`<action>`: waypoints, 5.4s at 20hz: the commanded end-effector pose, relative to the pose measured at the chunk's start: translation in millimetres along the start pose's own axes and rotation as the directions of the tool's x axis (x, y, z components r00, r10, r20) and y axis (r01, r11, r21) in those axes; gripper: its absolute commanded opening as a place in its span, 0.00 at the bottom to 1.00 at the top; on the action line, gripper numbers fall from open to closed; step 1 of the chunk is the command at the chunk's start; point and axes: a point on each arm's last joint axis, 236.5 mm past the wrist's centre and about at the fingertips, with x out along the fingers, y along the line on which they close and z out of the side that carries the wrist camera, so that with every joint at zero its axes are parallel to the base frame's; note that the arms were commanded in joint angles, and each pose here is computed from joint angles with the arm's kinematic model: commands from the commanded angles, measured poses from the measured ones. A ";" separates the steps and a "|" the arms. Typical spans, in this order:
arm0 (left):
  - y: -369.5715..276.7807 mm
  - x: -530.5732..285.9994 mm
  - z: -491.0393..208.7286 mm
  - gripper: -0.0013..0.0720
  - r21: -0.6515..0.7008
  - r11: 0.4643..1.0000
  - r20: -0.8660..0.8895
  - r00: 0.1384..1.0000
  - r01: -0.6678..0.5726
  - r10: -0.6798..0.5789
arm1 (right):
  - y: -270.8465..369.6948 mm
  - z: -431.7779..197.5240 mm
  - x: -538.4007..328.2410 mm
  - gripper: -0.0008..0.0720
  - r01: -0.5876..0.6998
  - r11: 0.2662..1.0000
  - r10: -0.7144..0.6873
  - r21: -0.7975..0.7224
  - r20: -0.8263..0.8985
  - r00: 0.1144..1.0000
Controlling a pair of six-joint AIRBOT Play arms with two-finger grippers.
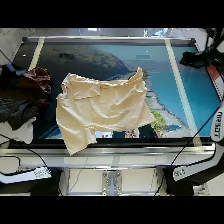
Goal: Fold the shirts.
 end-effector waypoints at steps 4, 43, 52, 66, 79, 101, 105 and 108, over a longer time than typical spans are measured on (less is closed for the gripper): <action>50.9 -7.4 -184.4 0.82 -0.172 0.978 -0.085 0.990 -0.122 0.109 | 25.4 -124.6 -13.7 0.57 -0.145 0.985 0.155 0.099 -0.108 0.982; 13.6 87.3 -255.1 0.04 -0.262 0.955 -0.209 0.959 0.136 -0.194 | 102.6 -316.1 89.8 0.69 -0.301 0.675 0.548 0.673 -0.185 0.816; 8.2 86.0 -255.5 0.04 -0.268 0.951 -0.213 0.953 0.155 -0.215 | 115.4 -302.2 113.0 0.02 -0.265 0.718 0.455 0.643 -0.146 0.878; -244.2 -250.7 -60.4 0.03 0.496 0.867 0.538 0.766 0.050 -0.352 | 204.2 -104.4 -316.4 0.02 -0.205 0.824 0.481 -0.528 0.463 0.744; -247.0 -208.4 -2.4 0.03 0.517 0.850 0.244 0.934 0.104 -0.263 | 152.3 -42.6 -260.0 0.02 -0.130 0.899 0.289 -0.417 0.343 0.894; -100.9 118.5 24.8 0.87 0.209 0.977 0.005 0.999 -0.033 0.033 | 46.2 0.5 66.9 0.53 -0.224 0.975 0.223 0.009 0.039 0.974; -38.9 27.0 -27.0 0.85 0.169 0.973 -0.138 0.974 -0.155 0.179 | -20.0 -79.4 -14.5 0.52 -0.134 0.990 0.140 0.041 -0.243 0.960; 8.1 -2.6 -117.6 0.85 0.002 0.976 -0.124 0.968 -0.219 0.217 | -27.0 -152.6 -36.5 0.52 -0.170 0.974 0.206 0.151 -0.277 0.938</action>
